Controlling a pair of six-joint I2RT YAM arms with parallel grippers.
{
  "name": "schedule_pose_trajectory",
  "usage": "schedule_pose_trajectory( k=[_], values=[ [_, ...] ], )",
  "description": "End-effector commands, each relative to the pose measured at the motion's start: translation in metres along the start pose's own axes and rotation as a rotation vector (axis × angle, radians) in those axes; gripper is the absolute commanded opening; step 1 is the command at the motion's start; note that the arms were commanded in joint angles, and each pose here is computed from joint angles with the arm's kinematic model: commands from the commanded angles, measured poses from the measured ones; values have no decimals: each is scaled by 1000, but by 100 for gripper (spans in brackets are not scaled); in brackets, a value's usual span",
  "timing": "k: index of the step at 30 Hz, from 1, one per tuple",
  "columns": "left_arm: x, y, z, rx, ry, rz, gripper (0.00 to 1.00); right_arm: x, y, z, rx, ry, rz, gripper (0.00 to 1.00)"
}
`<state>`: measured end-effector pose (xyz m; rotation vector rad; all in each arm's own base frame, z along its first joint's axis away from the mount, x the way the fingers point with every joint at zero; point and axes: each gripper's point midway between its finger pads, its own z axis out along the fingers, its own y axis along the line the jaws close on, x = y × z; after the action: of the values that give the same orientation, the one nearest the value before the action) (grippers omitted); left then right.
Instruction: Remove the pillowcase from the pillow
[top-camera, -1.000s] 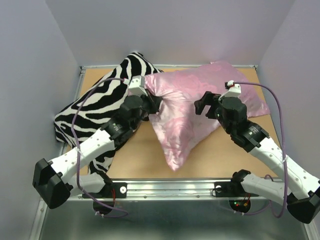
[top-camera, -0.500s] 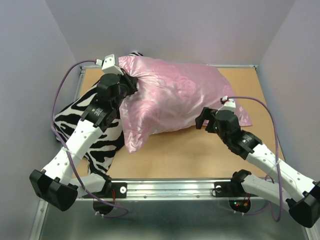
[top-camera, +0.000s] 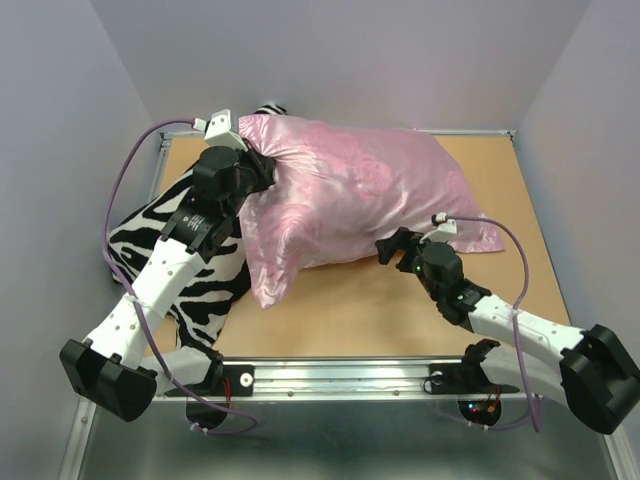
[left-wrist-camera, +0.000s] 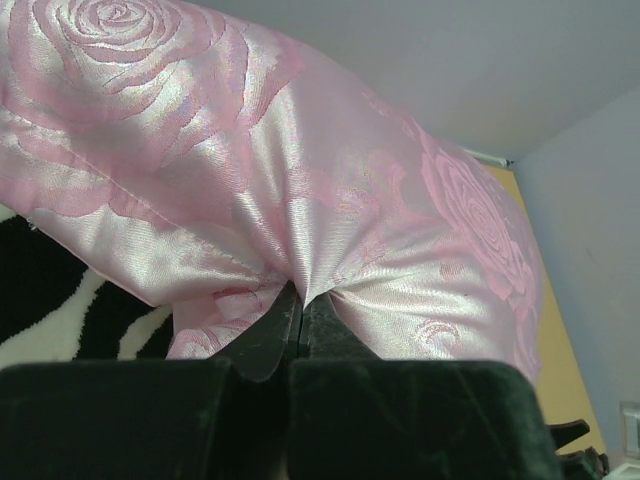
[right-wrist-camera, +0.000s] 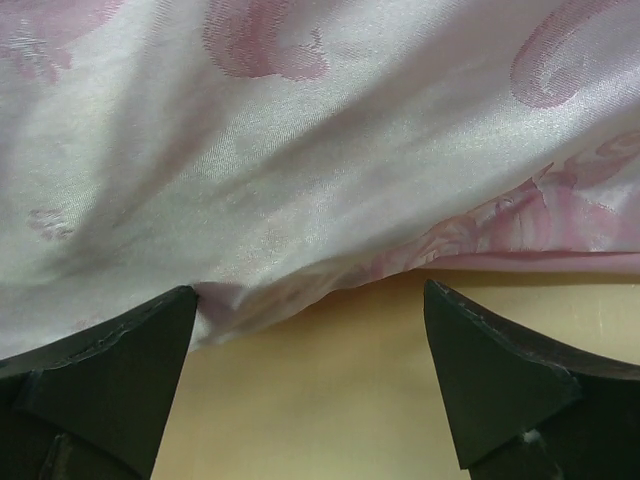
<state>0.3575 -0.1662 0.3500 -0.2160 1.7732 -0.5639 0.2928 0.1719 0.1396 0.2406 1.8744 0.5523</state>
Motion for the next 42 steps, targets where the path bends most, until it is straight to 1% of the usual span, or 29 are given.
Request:
schedule_pose_trajectory(
  k=[1,2,5,7,8,9,10,11,12,14,18,20,21,24,25,27,28,29,30,31,32,33,34,35,36,37,38,41,42],
  values=[
    [-61,-39,-25,138,-159,-30,0,-23,9,16,-31,-173,74,100],
    [-60,-40,-25,140,-156,-31,0,-31,12,17,-45,-213,85,100],
    [-58,-39,-27,143,-146,-26,0,-32,5,26,-8,-253,80,99],
    [-58,-38,-29,140,-143,-21,0,-35,4,30,6,-264,75,82],
    [-59,-38,-31,140,-144,-17,0,-40,7,31,7,-277,72,67],
    [-59,-38,-32,140,-145,-12,0,-46,10,29,0,-292,71,25],
    [-59,-37,-33,135,-142,-8,0,-52,13,26,-14,-305,69,11],
    [-58,-36,-33,131,-142,6,0,-56,14,24,-10,-303,65,1],
    [-59,-35,-34,131,-142,13,0,-72,20,15,-16,-335,82,0],
    [-56,-34,-33,124,-133,31,0,-88,26,6,-20,-345,62,1],
    [-50,-26,-31,94,-112,82,0,-142,48,-31,-44,-383,45,1],
    [-44,-24,-32,94,-92,97,0,-152,55,-42,-57,-362,11,1],
    [-42,-24,-33,103,-82,109,0,-174,69,-54,-92,-393,23,0],
    [-27,-22,-37,114,-21,132,0,-212,98,-82,-185,-416,14,0],
    [-19,-18,-38,109,-2,136,0,-216,107,-79,-194,-395,-5,1],
    [-17,-15,-41,103,-6,131,0,-193,117,-67,-216,-251,-74,1],
    [-19,-15,-43,104,-12,131,0,-185,122,-62,-232,-208,-84,4],
    [-20,-15,-44,105,-14,131,0,-162,120,-49,-228,-138,-98,13],
    [-21,-16,-45,105,-12,134,0,-145,118,-43,-236,-87,-76,36],
    [-21,-17,-45,108,-11,134,0,-130,111,-37,-219,-57,-71,46],
    [-22,-17,-46,111,-13,134,0,-104,95,-29,-180,-7,-74,53],
    [-23,-18,-47,114,-14,132,0,-98,89,-29,-167,-6,-47,57],
    [-22,-18,-47,114,-9,133,0,-92,83,-29,-159,-2,-33,65],
    [-24,-19,-47,114,-11,135,0,-86,78,-30,-155,-9,-16,69],
    [-24,-19,-48,115,-7,139,0,-70,64,-30,-130,12,0,72],
    [-25,-19,-49,114,-10,142,0,-69,60,-35,-131,-1,17,77],
    [-25,-19,-50,114,-10,145,0,-59,50,-38,-116,3,34,80],
    [-26,-20,-50,118,-8,148,0,-40,36,-38,-89,27,64,81],
    [-26,-20,-50,118,-8,147,0,-40,34,-37,-93,10,78,82]
  ],
)
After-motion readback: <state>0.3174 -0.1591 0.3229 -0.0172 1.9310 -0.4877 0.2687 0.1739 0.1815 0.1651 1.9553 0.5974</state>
